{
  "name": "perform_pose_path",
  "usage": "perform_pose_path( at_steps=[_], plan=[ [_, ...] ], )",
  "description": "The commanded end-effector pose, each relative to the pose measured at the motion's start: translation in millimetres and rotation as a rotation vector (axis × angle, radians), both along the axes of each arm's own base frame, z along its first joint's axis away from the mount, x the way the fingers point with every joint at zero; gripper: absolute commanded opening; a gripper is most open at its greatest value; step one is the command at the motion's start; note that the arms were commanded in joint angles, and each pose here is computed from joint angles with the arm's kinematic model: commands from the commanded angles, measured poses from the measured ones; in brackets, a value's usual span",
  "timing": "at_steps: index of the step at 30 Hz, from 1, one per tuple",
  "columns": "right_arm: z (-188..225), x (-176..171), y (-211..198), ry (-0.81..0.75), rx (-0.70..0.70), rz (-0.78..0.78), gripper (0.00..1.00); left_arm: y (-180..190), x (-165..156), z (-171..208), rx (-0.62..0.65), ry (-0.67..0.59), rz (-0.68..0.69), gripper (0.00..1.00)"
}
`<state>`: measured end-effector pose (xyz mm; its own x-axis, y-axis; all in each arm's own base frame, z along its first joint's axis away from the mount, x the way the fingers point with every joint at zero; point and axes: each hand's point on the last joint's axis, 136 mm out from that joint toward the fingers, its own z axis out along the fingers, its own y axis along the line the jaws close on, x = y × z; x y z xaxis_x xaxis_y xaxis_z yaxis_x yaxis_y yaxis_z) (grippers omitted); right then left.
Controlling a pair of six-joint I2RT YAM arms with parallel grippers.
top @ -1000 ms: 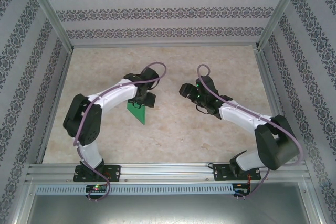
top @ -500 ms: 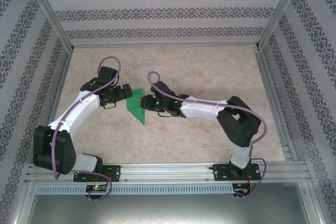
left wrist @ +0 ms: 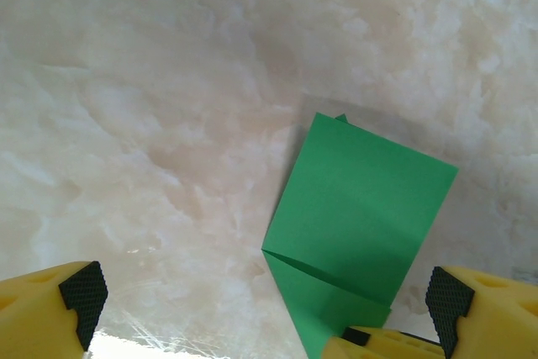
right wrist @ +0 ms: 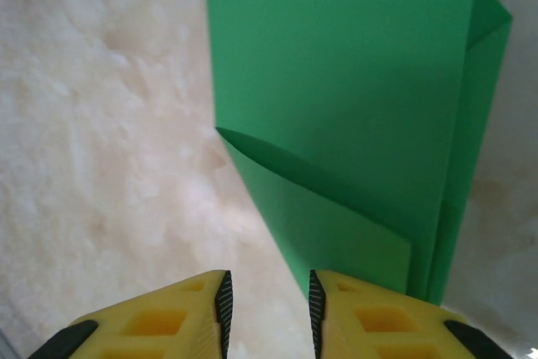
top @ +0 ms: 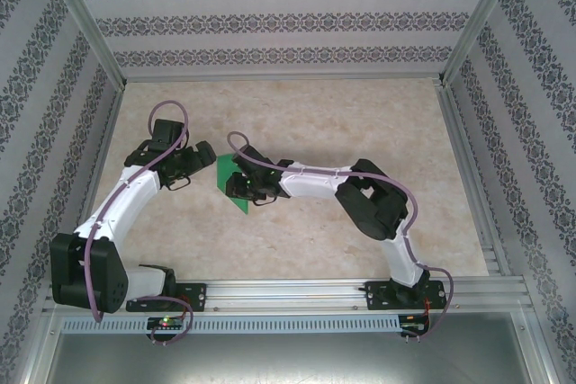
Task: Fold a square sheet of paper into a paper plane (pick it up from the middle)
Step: Move the paper to the center of the table.
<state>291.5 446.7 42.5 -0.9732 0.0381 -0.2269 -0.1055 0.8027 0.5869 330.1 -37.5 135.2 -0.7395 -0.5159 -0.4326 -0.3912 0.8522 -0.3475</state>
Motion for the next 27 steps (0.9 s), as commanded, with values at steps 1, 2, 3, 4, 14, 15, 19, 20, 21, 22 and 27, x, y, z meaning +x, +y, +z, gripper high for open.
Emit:
perform_pose_path(
  at_steps=[1,2,3,4,14,15,19,20,21,22,27],
  plan=[
    [-7.3,4.9,-14.6,0.044,-0.069,-0.014,0.32,1.7,5.1,-1.5,-0.038,-0.016,0.029,1.00],
    [-11.1,5.9,-19.6,0.054,-0.086,-0.013,0.33,1.7,4.9,-2.2,-0.040,-0.016,0.028,1.00],
    [-14.7,5.8,-24.1,0.064,-0.102,-0.011,0.33,1.0,5.1,-1.9,-0.042,-0.017,0.026,1.00],
    [-18.5,5.8,-29.0,0.075,-0.123,-0.003,0.33,0.6,5.5,-1.6,-0.044,-0.019,0.025,1.00],
    [-39.2,-3.3,-83.2,0.104,-0.278,0.211,0.34,-7.3,6.3,-2.6,-0.081,-0.025,-0.011,1.00],
    [-40.8,-6.5,-92.9,0.106,-0.284,0.243,0.35,-9.3,6.9,-2.4,-0.089,-0.032,-0.022,1.00],
    [-39.0,-24.6,-125.2,0.139,-0.222,0.352,0.34,-19.6,8.9,-0.6,-0.131,-0.061,-0.071,1.00],
    [-36.4,-28.5,-132.8,0.144,-0.199,0.369,0.34,-22.0,9.3,-1.6,-0.141,-0.063,-0.080,1.00],
    [-33.6,-29.8,-141.0,0.138,-0.196,0.371,0.34,-24.6,10.0,-1.1,-0.153,-0.070,-0.091,1.00],
    [-30.4,-30.3,-145.9,0.131,-0.190,0.372,0.34,-27.2,10.5,-1.5,-0.168,-0.074,-0.099,1.00],
    [13.3,-16.0,-132.7,0.040,-0.055,0.290,0.37,-46.6,12.2,-4.5,-0.270,-0.084,-0.156,1.00]
  ],
)
